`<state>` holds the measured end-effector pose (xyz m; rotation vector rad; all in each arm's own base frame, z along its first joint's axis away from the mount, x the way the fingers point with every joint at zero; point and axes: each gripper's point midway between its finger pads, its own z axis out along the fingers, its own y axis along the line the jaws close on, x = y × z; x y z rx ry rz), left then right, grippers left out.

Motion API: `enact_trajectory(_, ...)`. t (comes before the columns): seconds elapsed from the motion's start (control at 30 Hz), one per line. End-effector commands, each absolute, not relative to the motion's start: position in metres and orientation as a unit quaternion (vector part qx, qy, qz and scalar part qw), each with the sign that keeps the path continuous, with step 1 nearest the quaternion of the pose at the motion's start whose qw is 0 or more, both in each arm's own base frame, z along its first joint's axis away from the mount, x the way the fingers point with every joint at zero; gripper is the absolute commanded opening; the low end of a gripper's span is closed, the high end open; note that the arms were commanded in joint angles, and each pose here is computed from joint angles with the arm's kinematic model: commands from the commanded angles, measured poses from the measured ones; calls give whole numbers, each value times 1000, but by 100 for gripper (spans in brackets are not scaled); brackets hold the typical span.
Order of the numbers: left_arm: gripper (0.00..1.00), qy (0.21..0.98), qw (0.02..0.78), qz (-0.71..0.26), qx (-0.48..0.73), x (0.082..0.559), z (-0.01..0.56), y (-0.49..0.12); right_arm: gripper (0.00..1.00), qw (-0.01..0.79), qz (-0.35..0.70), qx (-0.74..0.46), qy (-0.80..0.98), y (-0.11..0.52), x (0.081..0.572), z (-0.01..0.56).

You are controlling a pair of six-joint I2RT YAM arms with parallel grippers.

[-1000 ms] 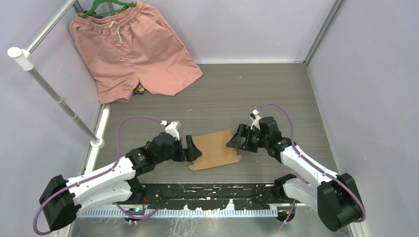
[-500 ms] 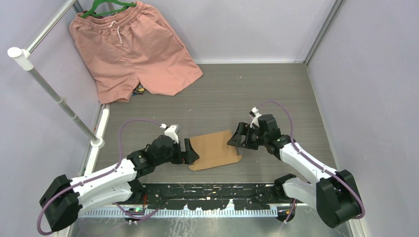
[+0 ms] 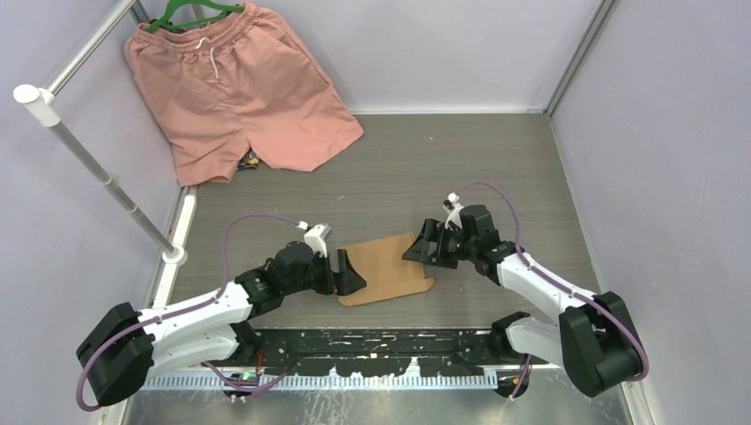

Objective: Fold the paper box
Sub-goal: Close the paper box at the center of the board.

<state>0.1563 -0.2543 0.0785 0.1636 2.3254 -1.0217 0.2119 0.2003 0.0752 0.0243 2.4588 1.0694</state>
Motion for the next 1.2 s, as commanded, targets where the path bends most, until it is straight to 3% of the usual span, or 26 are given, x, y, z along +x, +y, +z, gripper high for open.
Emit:
enact_trajectory(0.0,92,852,313,-413,73,160,94,-264,88,242,410,2,879,207,217,85)
enact_trajectory(1.17,92,853,282,-434,64,154,76,-272,91,221,443,11,869,215,209,75)
